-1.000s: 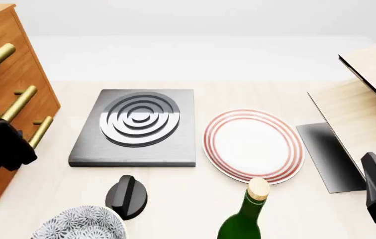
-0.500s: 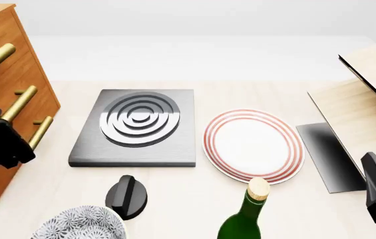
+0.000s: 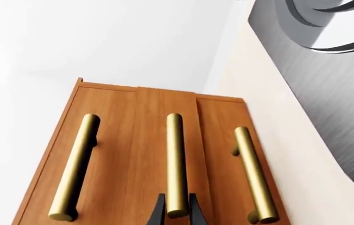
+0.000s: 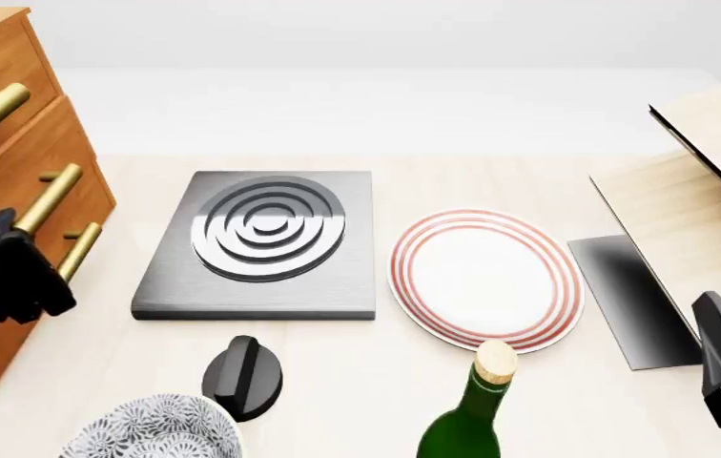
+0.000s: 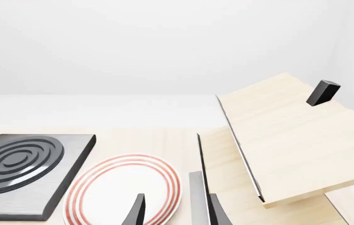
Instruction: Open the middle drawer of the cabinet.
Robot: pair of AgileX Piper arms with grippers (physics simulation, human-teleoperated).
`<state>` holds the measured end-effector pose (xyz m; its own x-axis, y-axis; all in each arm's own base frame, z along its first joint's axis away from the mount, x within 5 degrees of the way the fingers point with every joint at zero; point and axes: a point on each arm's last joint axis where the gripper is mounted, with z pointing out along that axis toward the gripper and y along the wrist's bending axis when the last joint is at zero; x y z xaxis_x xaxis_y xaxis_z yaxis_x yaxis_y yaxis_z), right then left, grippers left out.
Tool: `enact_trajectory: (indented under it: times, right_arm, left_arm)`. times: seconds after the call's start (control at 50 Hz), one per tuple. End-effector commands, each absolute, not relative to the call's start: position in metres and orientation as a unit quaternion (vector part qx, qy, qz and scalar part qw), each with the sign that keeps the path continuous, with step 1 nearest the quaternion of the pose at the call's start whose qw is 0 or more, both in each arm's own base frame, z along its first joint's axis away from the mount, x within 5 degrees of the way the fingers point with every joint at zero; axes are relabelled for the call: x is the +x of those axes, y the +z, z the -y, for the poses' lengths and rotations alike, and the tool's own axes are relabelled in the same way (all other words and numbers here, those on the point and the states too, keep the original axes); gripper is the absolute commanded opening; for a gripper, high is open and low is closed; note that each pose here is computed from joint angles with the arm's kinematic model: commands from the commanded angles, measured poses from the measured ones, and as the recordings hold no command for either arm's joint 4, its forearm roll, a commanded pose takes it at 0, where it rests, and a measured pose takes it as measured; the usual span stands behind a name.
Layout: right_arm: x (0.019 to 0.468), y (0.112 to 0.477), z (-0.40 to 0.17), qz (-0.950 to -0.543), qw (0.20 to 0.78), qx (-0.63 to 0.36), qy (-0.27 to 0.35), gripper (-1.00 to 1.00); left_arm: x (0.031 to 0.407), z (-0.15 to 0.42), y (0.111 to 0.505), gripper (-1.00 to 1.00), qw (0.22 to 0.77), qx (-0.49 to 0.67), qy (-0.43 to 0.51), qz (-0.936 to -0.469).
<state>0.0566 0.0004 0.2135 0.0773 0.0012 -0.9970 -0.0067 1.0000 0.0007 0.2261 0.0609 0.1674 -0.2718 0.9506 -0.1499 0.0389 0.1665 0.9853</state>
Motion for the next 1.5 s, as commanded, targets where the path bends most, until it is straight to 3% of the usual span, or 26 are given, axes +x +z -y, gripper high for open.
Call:
enact_trajectory:
  times: [0.02, 1.5]
  right_arm:
    - [0.057, 0.214, 0.000, -0.678, 0.735, -0.002, 0.002, 1.00]
    - [0.057, 0.214, 0.000, -0.678, 0.735, -0.002, 0.002, 1.00]
  left_arm:
    - [0.232, -0.049, 0.168, -1.00, 0.456, 0.430, 0.496, -0.602]
    - [0.233, -0.003, 0.184, -1.00, 0.506, 0.483, 0.461, -0.546]
